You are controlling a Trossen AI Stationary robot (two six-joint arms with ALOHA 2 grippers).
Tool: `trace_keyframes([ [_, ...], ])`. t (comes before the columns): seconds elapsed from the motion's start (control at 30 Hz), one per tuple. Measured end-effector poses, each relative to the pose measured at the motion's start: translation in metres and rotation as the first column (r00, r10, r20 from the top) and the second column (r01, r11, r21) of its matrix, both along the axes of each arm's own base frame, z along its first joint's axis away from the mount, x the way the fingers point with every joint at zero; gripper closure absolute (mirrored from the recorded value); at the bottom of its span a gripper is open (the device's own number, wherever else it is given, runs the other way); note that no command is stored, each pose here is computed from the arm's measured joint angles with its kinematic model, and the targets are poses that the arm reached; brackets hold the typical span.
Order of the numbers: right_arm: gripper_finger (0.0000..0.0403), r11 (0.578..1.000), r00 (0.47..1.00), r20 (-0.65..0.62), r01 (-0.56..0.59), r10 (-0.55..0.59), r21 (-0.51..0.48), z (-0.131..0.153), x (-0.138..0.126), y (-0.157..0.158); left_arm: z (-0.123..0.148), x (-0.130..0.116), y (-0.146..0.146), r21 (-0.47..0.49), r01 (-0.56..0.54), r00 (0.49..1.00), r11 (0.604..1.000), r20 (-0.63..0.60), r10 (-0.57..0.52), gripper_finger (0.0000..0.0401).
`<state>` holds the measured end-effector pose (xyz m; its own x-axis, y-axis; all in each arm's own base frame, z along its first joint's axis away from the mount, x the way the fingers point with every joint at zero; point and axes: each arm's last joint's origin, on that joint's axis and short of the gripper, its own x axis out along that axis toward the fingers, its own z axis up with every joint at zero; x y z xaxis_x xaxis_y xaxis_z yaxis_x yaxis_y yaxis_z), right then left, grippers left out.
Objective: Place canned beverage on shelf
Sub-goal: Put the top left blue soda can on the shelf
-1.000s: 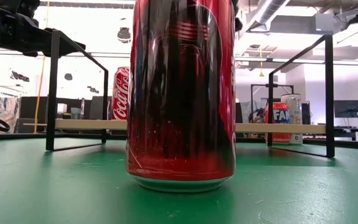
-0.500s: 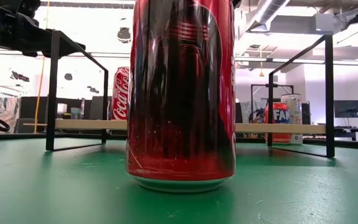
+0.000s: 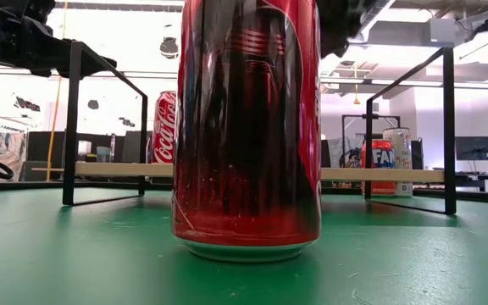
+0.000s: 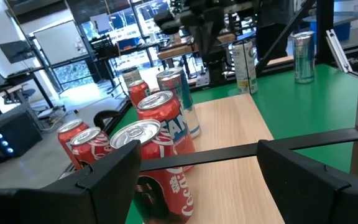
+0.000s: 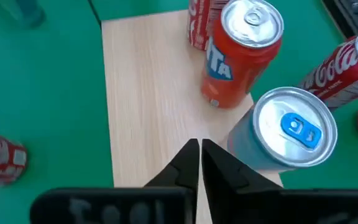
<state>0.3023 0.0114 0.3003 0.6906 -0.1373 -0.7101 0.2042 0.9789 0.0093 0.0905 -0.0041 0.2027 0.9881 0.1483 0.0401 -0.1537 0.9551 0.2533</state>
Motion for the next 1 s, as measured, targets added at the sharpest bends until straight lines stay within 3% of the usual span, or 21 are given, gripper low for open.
trace_keyframes([
  [0.17, 0.0386, 0.998, 0.999, 0.044, -0.032, 0.029, 0.062, -0.015, -0.001, -0.01, 0.0, 0.0, 0.0, 0.0, 0.0, 1.0, 1.0, 0.003, 0.0, 0.0095],
  [0.43, 0.037, 0.999, 1.0, 0.023, -0.021, 0.02, 0.044, -0.03, 0.013, -0.02, 0.0, 0.0, 0.0, 0.0, 0.0, 1.0, 1.0, 0.004, 0.0, 0.0095],
  [0.6, 0.0385, 0.999, 1.0, -0.018, 0.002, -0.002, 0.042, -0.038, 0.015, -0.029, 0.0, 0.0, 0.0, 0.001, 0.0, 1.0, 1.0, -0.001, 0.0, 0.0095],
  [1.0, 0.038, 1.0, 1.0, -0.007, 0.014, -0.014, 0.027, -0.036, 0.015, -0.038, 0.0, 0.0, 0.0, 0.001, 0.0, 1.0, 1.0, -0.004, 0.0, 0.0095],
])
